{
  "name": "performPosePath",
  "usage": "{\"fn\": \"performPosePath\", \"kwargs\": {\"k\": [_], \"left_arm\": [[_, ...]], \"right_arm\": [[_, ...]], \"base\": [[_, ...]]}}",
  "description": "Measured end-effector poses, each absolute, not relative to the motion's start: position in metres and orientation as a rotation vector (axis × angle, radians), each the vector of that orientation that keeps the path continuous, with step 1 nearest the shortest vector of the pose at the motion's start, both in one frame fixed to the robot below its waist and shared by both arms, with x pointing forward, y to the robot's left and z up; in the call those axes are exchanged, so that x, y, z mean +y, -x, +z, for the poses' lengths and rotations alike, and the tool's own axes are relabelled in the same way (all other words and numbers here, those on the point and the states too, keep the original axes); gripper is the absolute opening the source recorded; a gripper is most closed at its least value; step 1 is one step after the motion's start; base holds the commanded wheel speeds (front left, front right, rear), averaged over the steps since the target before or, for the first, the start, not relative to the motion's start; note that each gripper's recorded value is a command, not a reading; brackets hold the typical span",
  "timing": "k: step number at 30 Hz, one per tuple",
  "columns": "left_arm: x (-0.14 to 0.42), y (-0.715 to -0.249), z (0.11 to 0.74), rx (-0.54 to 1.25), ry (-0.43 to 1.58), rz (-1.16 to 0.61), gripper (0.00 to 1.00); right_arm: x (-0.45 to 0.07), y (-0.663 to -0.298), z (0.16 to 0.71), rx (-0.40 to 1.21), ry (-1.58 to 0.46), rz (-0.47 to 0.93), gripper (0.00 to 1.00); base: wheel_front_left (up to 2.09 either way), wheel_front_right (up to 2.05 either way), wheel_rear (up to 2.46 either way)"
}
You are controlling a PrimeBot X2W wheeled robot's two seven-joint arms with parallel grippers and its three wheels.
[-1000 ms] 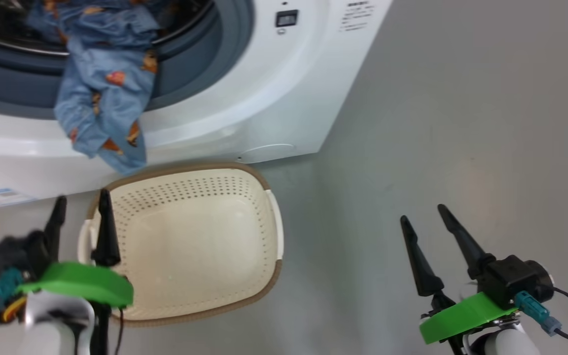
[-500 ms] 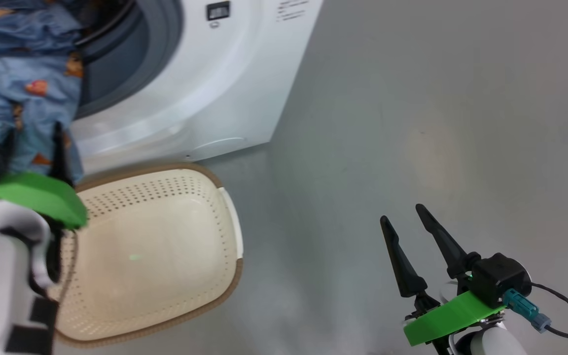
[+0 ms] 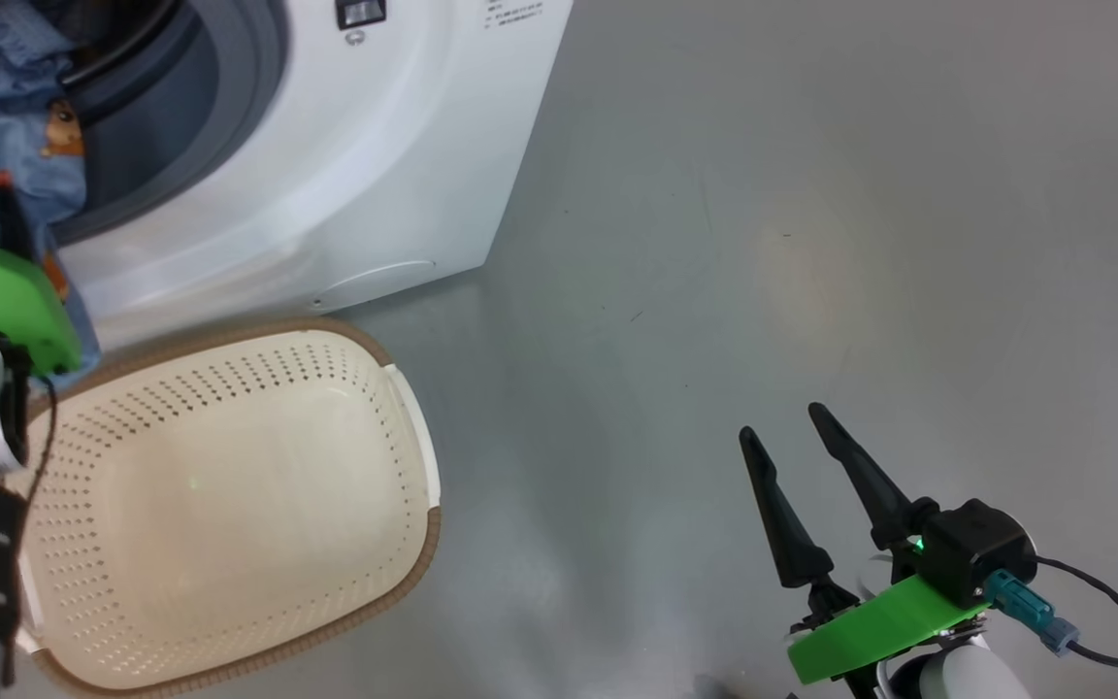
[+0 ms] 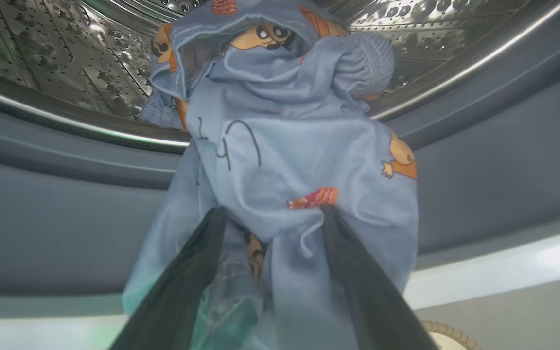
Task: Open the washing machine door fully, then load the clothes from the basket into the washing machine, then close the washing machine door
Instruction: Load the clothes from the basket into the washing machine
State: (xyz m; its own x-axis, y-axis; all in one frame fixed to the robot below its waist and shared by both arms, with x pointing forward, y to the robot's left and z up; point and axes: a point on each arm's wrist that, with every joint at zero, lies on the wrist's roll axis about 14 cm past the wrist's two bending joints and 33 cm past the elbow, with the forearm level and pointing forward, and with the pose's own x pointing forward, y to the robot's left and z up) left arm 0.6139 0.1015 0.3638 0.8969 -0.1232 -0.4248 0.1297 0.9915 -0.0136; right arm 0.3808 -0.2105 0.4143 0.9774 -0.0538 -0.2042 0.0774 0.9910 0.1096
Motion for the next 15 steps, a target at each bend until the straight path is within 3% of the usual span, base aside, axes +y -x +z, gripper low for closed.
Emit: {"fn": "performPosePath", "kwargs": {"k": [9,10,13,14,15], "left_arm": [[0.101,-0.627,0.351,0.554,-0.141,-0.144,1.0],[0.1,-0.627,0.348,0.571,-0.148,-0.15,0.92],[0.098,-0.629,0.343,0.602,-0.156,-0.157,0.2],[0.097,-0.629,0.34,0.613,-0.159,-0.157,0.0],[0.096,-0.629,0.338,0.624,-0.161,-0.162,0.0]], "right_arm": [[-0.209,-0.378,0.414,0.204,-0.148,-0.073,1.0],[-0.21,-0.378,0.415,0.203,-0.152,-0.078,1.0],[-0.212,-0.375,0.415,0.203,-0.152,-0.085,1.0],[-0.213,-0.374,0.416,0.202,-0.154,-0.09,1.0],[-0.215,-0.374,0.416,0.202,-0.153,-0.095,1.0]], "base": [[0.0,0.0,0.0],[0.0,0.0,0.0],[0.0,0.0,0.0],[0.0,0.0,0.0],[0.0,0.0,0.0]]}}
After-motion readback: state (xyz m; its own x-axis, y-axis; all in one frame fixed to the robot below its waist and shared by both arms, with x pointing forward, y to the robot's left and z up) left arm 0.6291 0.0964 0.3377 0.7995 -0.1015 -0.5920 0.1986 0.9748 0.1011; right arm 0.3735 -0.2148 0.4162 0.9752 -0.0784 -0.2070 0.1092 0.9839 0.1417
